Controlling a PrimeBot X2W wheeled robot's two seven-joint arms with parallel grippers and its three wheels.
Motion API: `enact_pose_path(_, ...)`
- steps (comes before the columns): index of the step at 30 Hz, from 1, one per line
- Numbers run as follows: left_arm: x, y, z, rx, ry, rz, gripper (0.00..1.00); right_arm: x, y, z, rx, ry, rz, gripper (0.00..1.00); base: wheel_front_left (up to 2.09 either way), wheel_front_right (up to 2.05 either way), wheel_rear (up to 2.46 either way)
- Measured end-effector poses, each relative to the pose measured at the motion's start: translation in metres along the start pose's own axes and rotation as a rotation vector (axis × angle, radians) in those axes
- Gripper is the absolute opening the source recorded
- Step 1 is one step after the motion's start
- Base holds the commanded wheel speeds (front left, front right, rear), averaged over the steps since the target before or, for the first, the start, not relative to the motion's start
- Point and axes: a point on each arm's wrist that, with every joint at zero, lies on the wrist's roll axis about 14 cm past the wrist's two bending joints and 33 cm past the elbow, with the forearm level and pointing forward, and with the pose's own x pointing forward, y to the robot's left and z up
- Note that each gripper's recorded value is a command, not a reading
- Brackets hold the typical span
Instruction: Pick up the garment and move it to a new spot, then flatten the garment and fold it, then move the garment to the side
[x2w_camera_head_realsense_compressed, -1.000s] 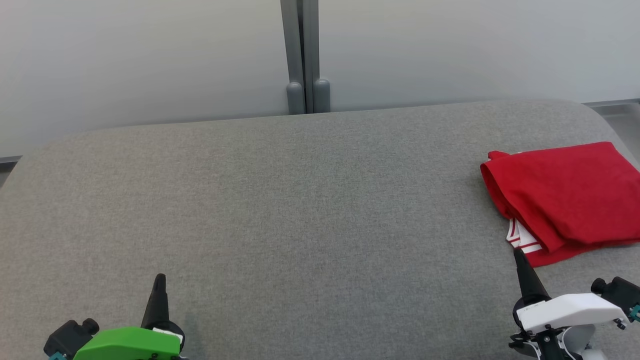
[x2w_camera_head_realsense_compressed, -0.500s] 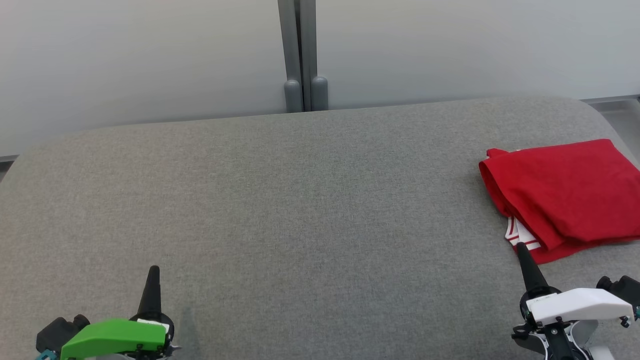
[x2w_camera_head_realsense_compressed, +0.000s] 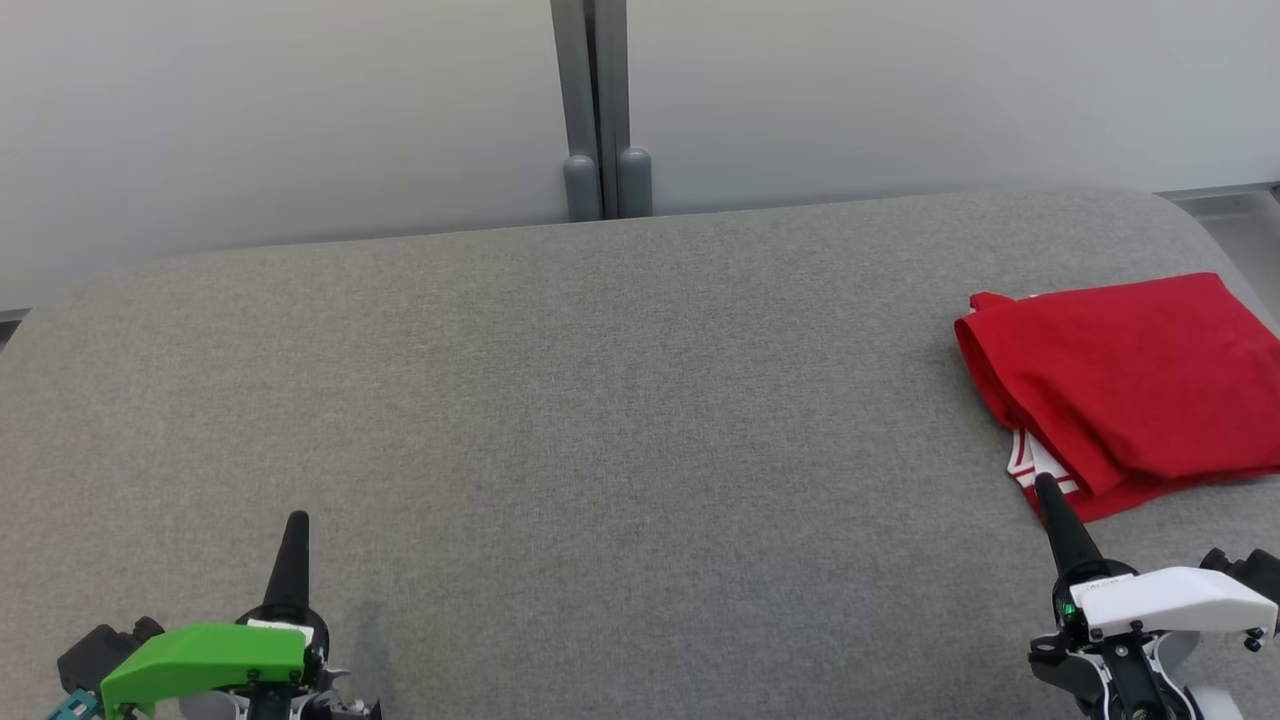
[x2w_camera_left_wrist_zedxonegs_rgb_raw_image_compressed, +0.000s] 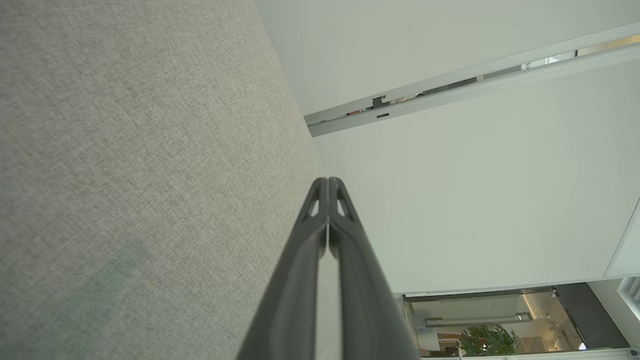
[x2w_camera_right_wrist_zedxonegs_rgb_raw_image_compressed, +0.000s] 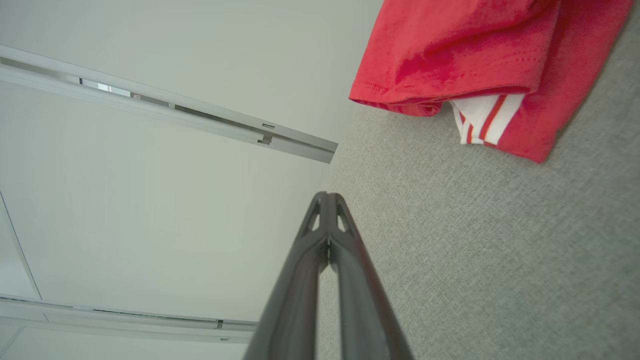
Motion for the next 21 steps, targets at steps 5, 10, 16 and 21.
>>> enact_pose_path(5, 0.002, -0.002, 0.002, -0.040, -0.002, -0.007, 0.00, 0.001, 0.001, 0.001, 0.042, 0.002, 0.005, 0.00, 0.00, 0.00, 0.00)
enact_pose_path(10, 0.008, -0.010, 0.006, -0.127, -0.001, -0.033, 0.00, 0.004, 0.006, 0.005, 0.143, 0.000, 0.023, 0.00, 0.00, 0.00, 0.00)
enact_pose_path(16, 0.010, -0.011, 0.007, -0.167, -0.002, -0.038, 0.00, 0.004, 0.007, 0.006, 0.186, -0.001, 0.027, 0.00, 0.00, 0.00, 0.00)
enact_pose_path(21, 0.013, -0.015, 0.009, -0.197, -0.001, -0.051, 0.00, 0.004, 0.008, 0.008, 0.220, -0.001, 0.032, 0.00, 0.00, 0.00, 0.00)
